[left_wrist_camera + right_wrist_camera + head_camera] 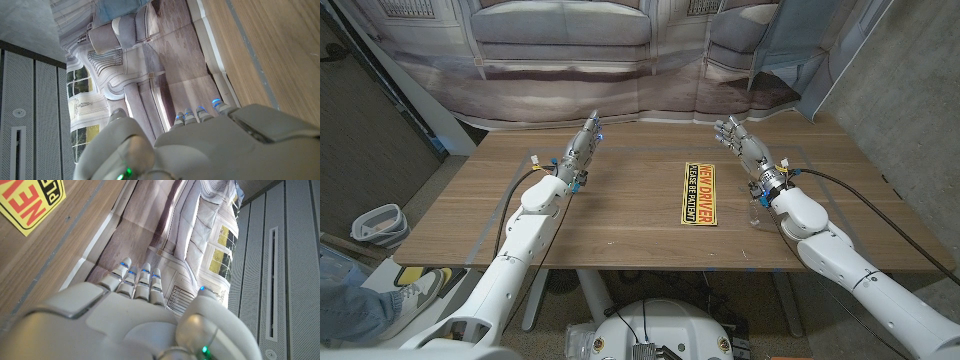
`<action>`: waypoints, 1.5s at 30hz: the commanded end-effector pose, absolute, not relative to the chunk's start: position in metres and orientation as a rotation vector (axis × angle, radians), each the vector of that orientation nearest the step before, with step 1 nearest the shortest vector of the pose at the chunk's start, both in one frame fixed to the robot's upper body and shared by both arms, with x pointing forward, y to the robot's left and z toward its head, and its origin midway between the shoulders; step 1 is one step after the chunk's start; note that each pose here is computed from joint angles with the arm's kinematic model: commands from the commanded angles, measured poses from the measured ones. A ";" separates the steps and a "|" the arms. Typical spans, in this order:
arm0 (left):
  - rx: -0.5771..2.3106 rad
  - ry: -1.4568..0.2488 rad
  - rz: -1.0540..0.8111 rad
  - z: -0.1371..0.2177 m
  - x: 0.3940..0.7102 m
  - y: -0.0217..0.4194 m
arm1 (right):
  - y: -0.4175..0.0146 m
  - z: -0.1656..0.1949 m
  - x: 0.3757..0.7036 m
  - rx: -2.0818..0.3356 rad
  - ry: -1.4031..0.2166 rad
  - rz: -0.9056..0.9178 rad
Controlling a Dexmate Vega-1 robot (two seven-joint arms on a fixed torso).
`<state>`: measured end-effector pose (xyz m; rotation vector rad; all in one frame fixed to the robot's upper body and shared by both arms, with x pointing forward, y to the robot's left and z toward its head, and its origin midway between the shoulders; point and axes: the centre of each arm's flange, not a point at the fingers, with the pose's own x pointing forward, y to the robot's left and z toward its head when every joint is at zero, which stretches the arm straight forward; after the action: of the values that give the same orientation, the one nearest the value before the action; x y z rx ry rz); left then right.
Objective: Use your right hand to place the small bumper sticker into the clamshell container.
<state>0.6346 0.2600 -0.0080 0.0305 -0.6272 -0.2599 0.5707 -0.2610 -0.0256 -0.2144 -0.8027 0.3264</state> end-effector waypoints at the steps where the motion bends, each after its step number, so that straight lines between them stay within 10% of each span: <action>1: 0.044 -0.622 -0.267 -0.009 0.634 0.256 | -0.258 -0.023 0.558 -0.291 -0.829 0.299; 45: 0.039 -0.635 -0.272 -0.006 0.634 0.257 | -0.233 -0.016 0.539 -0.597 -0.856 0.225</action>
<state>0.6331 0.2560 -0.0075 0.0386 -0.6326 -0.2706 0.5412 -0.2405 -0.0182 -0.5271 -0.8482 0.2370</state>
